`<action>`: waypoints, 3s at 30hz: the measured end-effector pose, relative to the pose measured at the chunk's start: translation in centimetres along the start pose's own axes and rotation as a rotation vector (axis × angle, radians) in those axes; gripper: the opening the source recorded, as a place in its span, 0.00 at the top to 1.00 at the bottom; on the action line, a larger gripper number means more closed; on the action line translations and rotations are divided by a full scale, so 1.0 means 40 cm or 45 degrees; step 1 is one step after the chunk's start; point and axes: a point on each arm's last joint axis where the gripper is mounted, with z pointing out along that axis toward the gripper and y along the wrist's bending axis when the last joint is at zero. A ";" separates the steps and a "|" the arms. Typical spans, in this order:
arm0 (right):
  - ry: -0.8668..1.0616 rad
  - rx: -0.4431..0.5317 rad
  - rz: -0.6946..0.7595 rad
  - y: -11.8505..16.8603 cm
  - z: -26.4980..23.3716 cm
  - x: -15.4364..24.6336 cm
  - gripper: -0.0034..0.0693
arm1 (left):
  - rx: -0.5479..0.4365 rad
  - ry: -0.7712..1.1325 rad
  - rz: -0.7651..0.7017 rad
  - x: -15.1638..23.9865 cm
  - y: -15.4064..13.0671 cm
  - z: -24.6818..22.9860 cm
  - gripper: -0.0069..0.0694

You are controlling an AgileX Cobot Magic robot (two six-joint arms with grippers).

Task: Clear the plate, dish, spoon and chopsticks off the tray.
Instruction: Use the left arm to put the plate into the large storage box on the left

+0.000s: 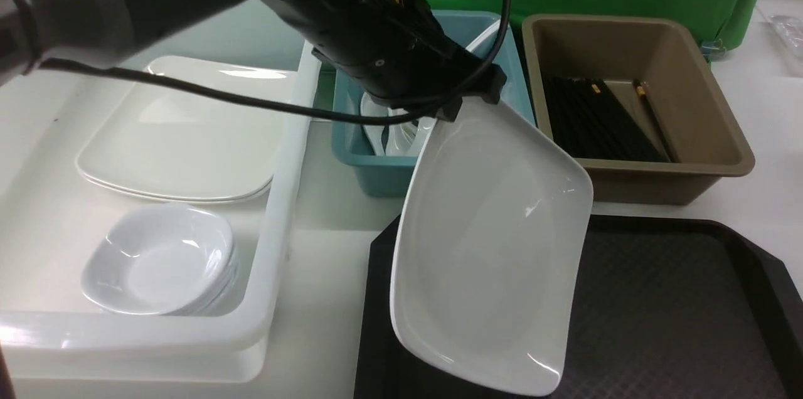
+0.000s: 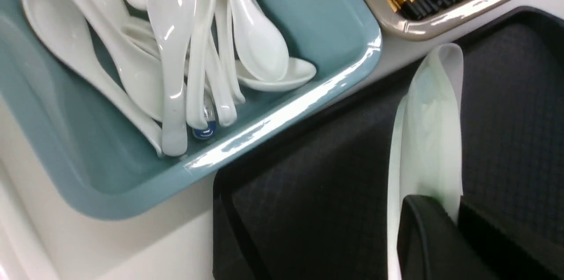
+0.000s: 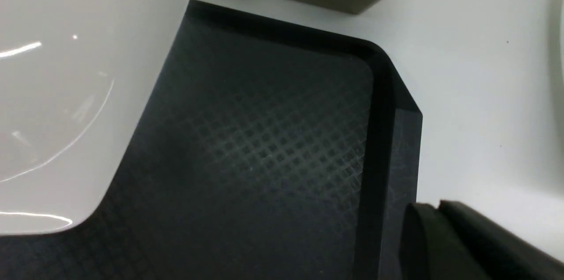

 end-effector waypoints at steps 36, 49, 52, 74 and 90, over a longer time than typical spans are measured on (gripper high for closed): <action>-0.009 -0.001 0.000 0.000 0.000 -0.002 0.83 | -0.072 -0.125 0.018 -0.091 0.041 -0.148 0.87; -0.009 -0.004 0.002 0.001 0.000 -0.002 0.83 | -0.131 -0.380 -0.285 -0.133 0.265 -0.330 0.87; -0.009 -0.004 0.002 0.001 0.000 -0.002 0.83 | -0.167 -0.454 -0.343 -0.130 0.317 -0.389 0.87; -0.008 -0.005 0.003 0.001 0.000 -0.001 0.83 | -0.491 -0.596 -0.874 0.053 0.701 -0.590 0.87; -0.009 -0.005 0.003 0.001 0.000 -0.002 0.83 | -0.457 -0.704 -1.269 0.210 0.820 -0.258 0.87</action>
